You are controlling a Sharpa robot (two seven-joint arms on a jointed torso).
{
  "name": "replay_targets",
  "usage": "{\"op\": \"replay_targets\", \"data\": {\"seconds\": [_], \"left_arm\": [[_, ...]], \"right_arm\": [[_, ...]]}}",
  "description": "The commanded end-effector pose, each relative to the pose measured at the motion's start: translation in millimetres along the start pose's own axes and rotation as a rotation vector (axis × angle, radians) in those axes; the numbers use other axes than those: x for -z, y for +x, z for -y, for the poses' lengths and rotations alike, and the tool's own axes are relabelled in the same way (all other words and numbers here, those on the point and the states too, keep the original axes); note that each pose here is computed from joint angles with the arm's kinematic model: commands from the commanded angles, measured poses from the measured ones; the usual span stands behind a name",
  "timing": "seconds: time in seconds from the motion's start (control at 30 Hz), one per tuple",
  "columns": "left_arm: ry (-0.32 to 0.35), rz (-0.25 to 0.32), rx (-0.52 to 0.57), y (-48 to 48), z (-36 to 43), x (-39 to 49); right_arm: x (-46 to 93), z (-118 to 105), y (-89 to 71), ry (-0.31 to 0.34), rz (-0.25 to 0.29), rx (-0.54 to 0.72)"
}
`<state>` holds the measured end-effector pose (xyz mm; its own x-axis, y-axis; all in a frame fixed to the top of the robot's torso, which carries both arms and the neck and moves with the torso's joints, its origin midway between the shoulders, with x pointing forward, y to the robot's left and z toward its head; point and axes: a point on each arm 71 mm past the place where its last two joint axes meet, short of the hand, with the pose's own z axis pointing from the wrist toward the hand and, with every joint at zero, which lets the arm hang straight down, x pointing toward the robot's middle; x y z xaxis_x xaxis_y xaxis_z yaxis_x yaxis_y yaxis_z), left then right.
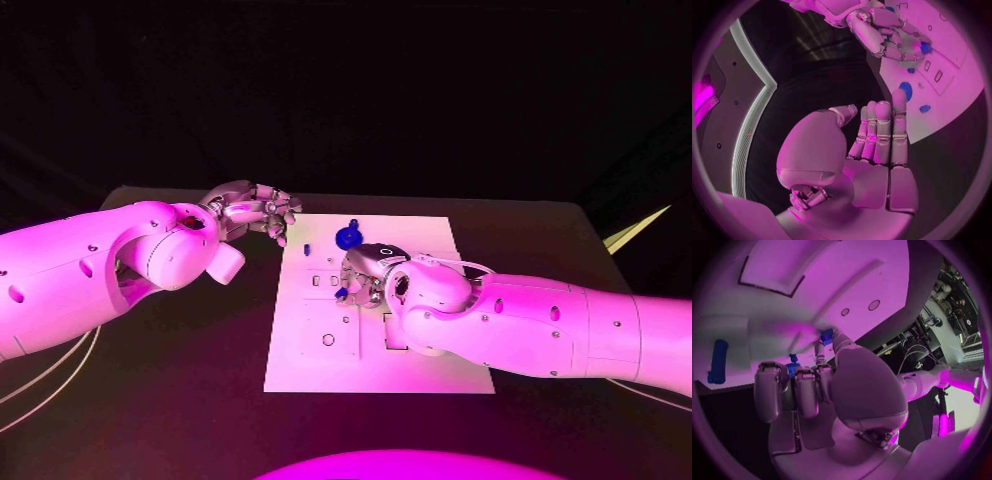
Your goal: Assemble the parts on the task board
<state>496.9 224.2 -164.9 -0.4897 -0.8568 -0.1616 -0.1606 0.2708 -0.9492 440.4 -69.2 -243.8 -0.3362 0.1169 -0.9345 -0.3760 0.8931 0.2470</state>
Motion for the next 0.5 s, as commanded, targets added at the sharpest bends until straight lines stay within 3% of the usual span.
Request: {"op": "replay_targets", "data": {"seconds": [0.03, 0.5], "left_arm": [[0.002, -0.003, 0.002, 1.1, 0.7, -0.4], [-0.004, 0.0, 0.001, -0.4, -0.5, 0.0]], "right_arm": [[0.4, 0.4, 2.5, -0.002, -0.003, 0.002], [1.0, 1.5, 0.2, -0.017, 0.036, -0.011]]}}
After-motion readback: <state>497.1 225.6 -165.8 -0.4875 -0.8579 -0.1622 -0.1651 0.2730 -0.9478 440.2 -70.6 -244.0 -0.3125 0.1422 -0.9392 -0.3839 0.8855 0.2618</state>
